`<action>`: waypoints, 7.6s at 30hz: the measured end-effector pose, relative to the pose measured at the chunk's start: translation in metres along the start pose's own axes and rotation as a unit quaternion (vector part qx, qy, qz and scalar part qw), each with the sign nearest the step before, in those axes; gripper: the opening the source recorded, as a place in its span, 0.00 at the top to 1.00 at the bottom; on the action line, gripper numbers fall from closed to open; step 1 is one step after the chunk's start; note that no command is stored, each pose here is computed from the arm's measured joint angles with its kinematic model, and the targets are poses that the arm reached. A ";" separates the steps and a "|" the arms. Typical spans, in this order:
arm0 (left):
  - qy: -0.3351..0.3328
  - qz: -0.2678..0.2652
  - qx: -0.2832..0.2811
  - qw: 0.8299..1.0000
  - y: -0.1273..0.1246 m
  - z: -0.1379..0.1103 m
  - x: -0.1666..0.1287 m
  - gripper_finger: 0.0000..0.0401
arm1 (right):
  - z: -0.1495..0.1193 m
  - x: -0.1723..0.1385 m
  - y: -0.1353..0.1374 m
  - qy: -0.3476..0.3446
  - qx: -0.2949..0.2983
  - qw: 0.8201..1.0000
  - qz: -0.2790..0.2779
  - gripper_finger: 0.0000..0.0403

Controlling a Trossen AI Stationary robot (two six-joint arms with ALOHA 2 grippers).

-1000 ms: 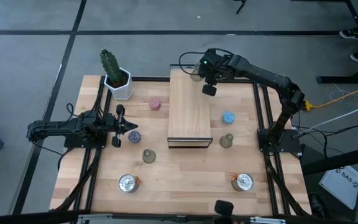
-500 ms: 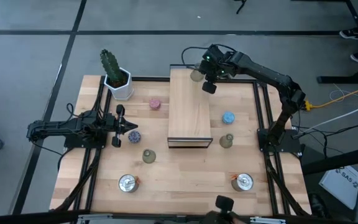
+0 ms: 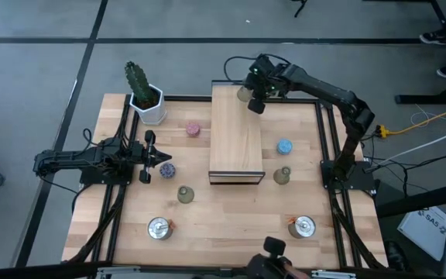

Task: Pick & Place candle stick holders
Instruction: Put the top transparent candle holder on the shelf, then put the right transparent candle holder on the shelf

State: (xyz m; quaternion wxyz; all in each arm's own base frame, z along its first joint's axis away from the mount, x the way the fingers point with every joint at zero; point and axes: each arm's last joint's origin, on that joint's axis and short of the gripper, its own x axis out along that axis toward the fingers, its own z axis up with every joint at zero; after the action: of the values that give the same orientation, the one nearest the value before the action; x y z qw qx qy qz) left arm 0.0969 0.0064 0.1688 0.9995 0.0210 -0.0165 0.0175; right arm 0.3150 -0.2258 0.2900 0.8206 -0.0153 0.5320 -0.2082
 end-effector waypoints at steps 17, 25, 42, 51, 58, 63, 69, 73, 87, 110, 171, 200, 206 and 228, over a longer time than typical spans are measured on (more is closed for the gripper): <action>0.000 0.000 0.000 1.000 0.000 0.000 0.000 0.98 | 0.015 0.002 -0.003 -0.084 0.004 0.996 0.005 0.92; 0.000 0.000 0.000 1.000 0.000 0.000 0.000 0.99 | 0.018 0.001 -0.004 -0.099 0.005 0.995 0.004 0.92; 0.000 0.000 0.000 1.000 0.000 0.000 0.000 0.99 | 0.027 0.014 -0.005 -0.139 0.004 0.990 0.011 0.92; 0.000 0.000 0.000 1.000 0.000 0.000 0.000 0.98 | 0.031 0.012 -0.005 -0.167 0.002 0.986 0.022 0.92; 0.000 0.000 0.000 1.000 0.000 0.000 0.000 0.99 | 0.037 0.010 -0.006 -0.202 -0.001 0.979 0.031 0.92; 0.000 0.000 0.000 1.000 0.000 0.000 0.000 0.99 | 0.041 0.009 -0.007 -0.227 0.007 0.973 0.040 0.92; 0.000 0.000 0.000 1.000 0.000 0.000 0.000 0.99 | 0.038 0.010 -0.006 -0.209 0.010 0.977 0.041 0.92; 0.000 0.000 0.000 1.000 0.000 0.000 0.000 0.98 | 0.035 0.009 -0.005 -0.194 0.010 0.980 0.046 0.92; 0.000 0.000 0.000 1.000 0.000 0.000 0.000 0.98 | 0.022 -0.038 0.011 -0.155 -0.005 0.985 0.071 0.92; 0.000 0.000 0.000 1.000 0.000 0.000 0.000 0.98 | -0.067 -0.094 0.060 -0.108 -0.037 0.987 0.117 0.92; 0.000 0.000 0.000 1.000 0.000 0.000 0.000 0.98 | -0.164 -0.131 0.183 0.022 -0.247 0.933 0.261 0.54; 0.000 0.000 0.000 1.000 0.000 0.000 0.000 0.99 | -0.176 -0.095 0.192 0.052 -0.180 0.960 0.207 0.19; 0.000 0.000 0.000 1.000 0.000 0.000 0.000 0.98 | -0.173 -0.087 0.196 0.068 -0.184 0.959 0.205 0.19; 0.000 0.000 0.000 1.000 0.000 0.000 0.000 0.98 | -0.185 -0.053 0.207 0.085 -0.166 0.962 0.200 0.19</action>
State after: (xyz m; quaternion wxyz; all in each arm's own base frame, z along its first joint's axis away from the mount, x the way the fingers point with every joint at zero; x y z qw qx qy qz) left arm 0.0969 0.0064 0.1688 0.9995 0.0209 -0.0164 0.0175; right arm 0.2016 0.0184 0.2050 0.7833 -0.0270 0.6189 0.0511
